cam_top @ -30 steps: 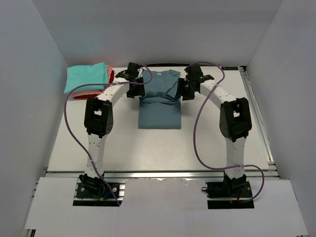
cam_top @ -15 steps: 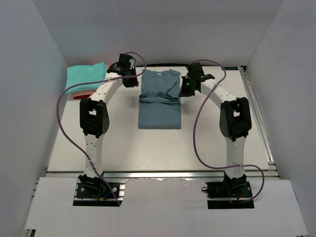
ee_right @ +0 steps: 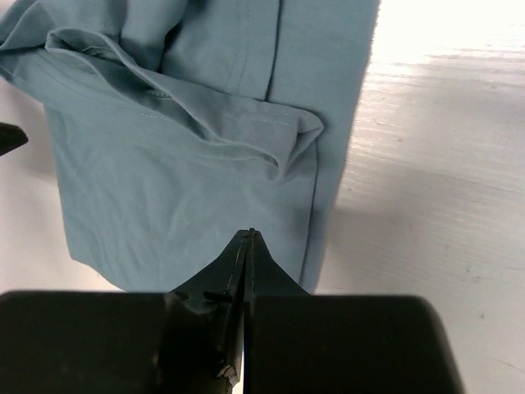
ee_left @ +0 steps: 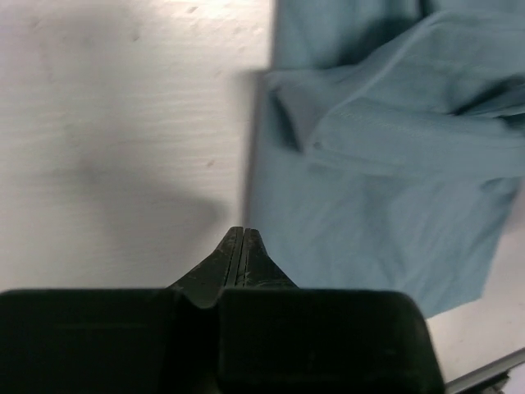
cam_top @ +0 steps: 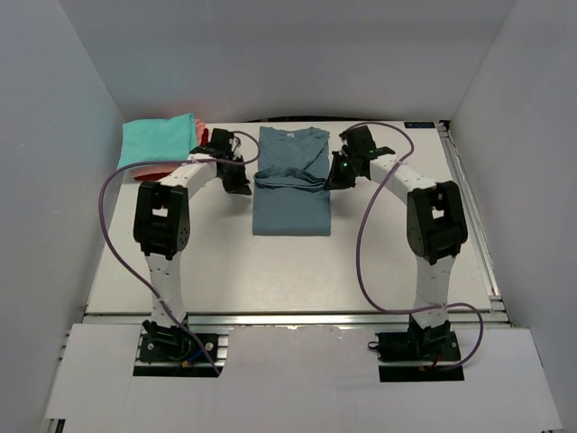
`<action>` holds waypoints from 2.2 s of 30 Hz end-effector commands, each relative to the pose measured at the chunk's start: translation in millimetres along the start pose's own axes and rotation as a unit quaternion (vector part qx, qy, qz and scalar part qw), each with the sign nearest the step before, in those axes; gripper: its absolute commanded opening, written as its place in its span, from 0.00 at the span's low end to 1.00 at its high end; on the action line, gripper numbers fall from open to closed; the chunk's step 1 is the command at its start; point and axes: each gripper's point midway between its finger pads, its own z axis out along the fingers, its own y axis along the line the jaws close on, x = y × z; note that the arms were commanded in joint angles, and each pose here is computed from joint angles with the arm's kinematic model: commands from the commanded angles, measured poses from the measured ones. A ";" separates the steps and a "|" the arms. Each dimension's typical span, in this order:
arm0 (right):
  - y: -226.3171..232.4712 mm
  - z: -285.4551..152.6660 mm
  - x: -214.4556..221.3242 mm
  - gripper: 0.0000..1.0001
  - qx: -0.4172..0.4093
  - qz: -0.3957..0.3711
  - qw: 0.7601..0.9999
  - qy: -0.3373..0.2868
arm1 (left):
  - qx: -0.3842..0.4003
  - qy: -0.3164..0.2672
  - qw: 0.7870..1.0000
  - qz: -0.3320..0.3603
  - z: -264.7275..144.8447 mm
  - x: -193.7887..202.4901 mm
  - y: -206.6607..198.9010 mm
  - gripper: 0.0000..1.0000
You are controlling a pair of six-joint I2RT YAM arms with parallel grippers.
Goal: Fold and stack the t-shirts
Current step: Fold the folded rectangular tshirt in 1/3 of the way
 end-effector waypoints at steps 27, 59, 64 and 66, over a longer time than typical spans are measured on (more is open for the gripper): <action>23.3 45.7 -64.2 0.00 -0.045 -0.020 0.997 -0.066 | 0.095 -0.114 0.989 -0.024 16.6 -86.8 -56.6 0.00; -23.5 35.7 -84.3 0.47 -0.103 -0.087 0.986 -0.094 | -0.002 -0.117 0.993 0.017 -48.8 -38.7 -3.4 0.11; -15.3 44.1 -73.4 0.47 -0.142 -0.096 0.982 -0.081 | -0.017 -0.120 0.992 0.020 -64.6 -25.5 4.4 0.11; -11.8 45.9 -71.5 0.46 -0.150 -0.100 0.980 -0.079 | -0.013 -0.104 0.994 0.021 -60.3 -13.0 7.0 0.10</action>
